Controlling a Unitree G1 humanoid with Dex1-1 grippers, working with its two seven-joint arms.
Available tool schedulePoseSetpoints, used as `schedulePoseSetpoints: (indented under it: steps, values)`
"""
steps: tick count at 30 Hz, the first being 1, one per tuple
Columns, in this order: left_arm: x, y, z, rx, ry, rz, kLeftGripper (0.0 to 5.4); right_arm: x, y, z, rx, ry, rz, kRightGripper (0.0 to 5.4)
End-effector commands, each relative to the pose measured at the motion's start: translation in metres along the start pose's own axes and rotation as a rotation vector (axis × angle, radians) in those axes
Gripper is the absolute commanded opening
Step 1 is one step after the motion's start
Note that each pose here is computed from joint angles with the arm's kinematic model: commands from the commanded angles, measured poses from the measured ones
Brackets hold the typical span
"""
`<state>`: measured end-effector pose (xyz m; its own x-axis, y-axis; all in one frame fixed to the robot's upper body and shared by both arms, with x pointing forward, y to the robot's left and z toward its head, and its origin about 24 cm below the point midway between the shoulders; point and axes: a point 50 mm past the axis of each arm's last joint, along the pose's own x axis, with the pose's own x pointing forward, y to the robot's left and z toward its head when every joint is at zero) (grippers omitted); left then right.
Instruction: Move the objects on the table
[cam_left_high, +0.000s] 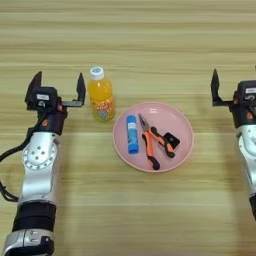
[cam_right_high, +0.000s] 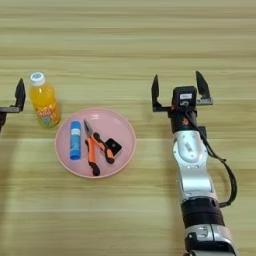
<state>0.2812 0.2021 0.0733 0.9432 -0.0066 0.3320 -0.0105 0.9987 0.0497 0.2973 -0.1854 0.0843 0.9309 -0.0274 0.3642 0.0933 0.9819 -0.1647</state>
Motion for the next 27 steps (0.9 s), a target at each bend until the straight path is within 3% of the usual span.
schedulePoseSetpoints:
  steps: [1,5,13,19,27]
  values:
    - [0.002,-0.002,0.01,-0.024,-0.064,-0.023,5.4,0.003,0.001,0.003,0.003,-0.017,0.0,5.35]
    - [0.002,-0.004,0.02,-0.056,-0.13,-0.042,5.4,0.003,0.001,0.003,0.003,-0.019,0.002,5.35]
    - [0.003,-0.008,0.031,-0.093,-0.183,-0.075,5.4,0.003,0.002,0.002,0.003,-0.017,0.001,5.35]
    - [0.006,-0.014,0.032,-0.114,-0.166,-0.124,5.4,0.003,0.003,0.003,0.003,-0.017,0.002,5.35]
    - [0.004,-0.031,0.026,-0.101,-0.1,-0.247,5.4,0.004,0.004,0.003,0.005,-0.018,0.001,5.35]
